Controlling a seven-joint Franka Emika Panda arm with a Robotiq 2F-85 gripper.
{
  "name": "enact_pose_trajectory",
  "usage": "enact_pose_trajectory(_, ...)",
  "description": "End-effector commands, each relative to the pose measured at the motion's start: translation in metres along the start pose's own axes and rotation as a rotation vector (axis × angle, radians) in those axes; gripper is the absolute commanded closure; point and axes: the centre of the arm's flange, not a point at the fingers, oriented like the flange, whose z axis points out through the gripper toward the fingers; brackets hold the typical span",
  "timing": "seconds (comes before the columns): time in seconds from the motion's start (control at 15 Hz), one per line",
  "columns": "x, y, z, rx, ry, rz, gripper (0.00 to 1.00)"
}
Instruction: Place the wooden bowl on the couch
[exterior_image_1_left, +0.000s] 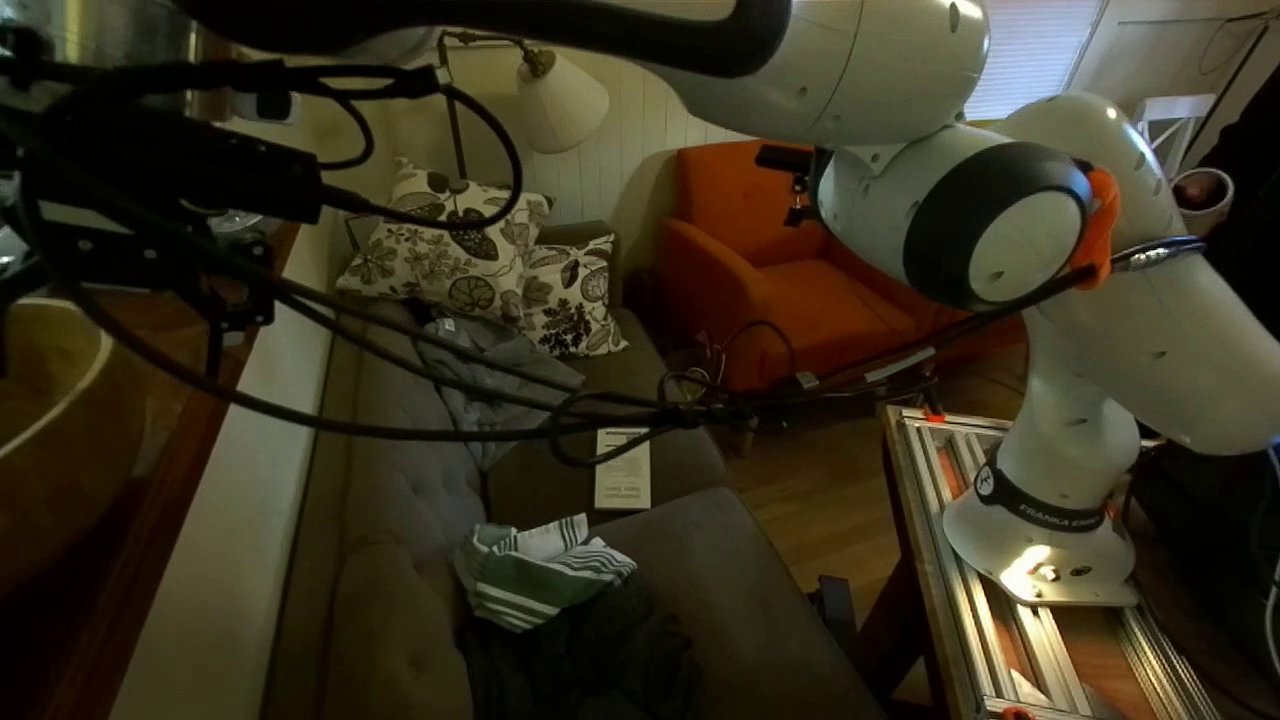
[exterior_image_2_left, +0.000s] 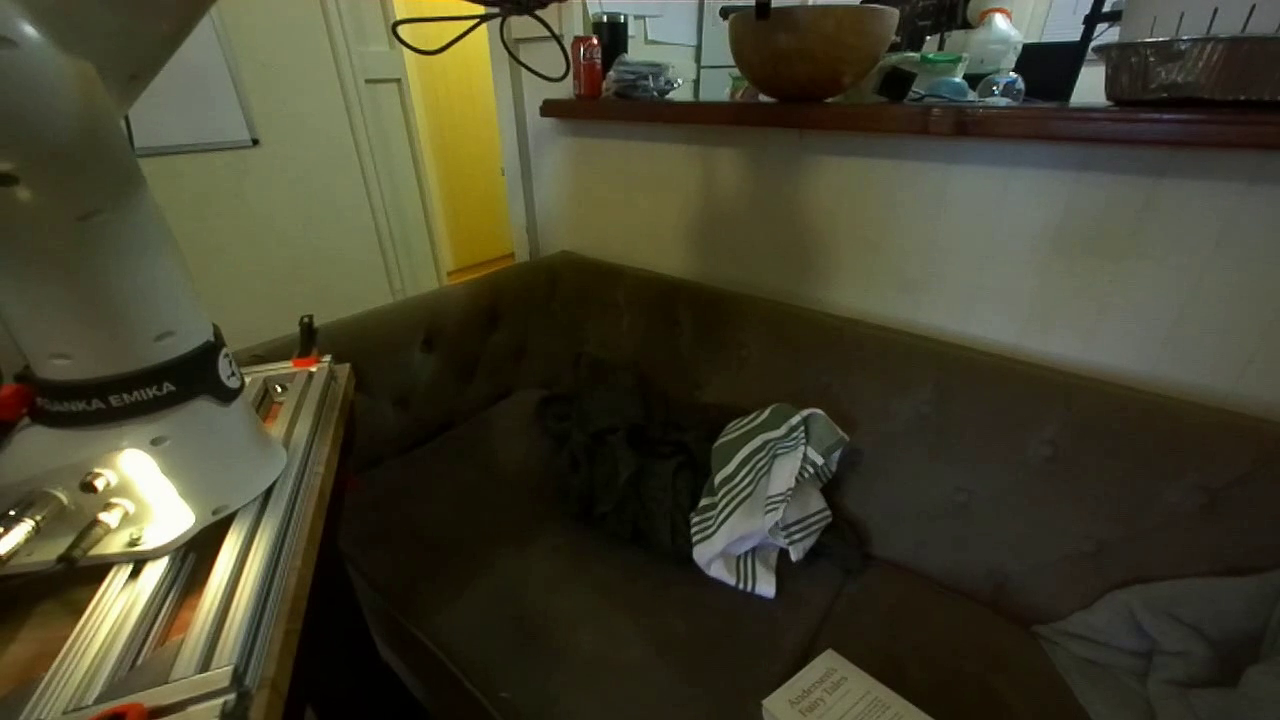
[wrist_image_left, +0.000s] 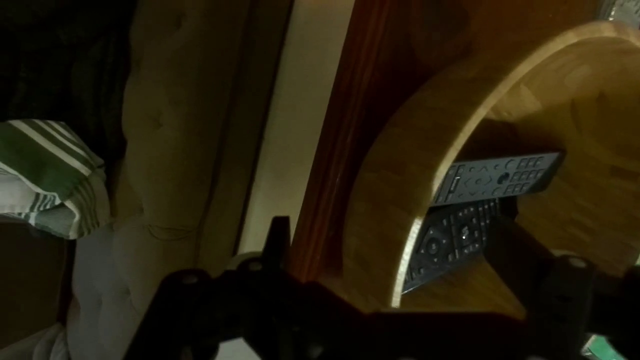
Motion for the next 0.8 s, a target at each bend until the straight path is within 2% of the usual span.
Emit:
enact_pose_trajectory(0.0, 0.028, -0.065, 0.004, -0.002, 0.041, 0.013, 0.0)
enact_pose_trajectory(0.47, 0.036, -0.066, 0.004, -0.019, 0.165, 0.123, 0.0)
enact_pose_trajectory(0.53, 0.033, -0.065, -0.001, 0.007, 0.098, 0.075, 0.0)
enact_pose_trajectory(0.6, 0.011, 0.0, 0.005, -0.009, 0.119, 0.075, 0.0)
enact_pose_trajectory(0.73, 0.008, -0.002, 0.005, -0.005, 0.11, 0.071, 0.0)
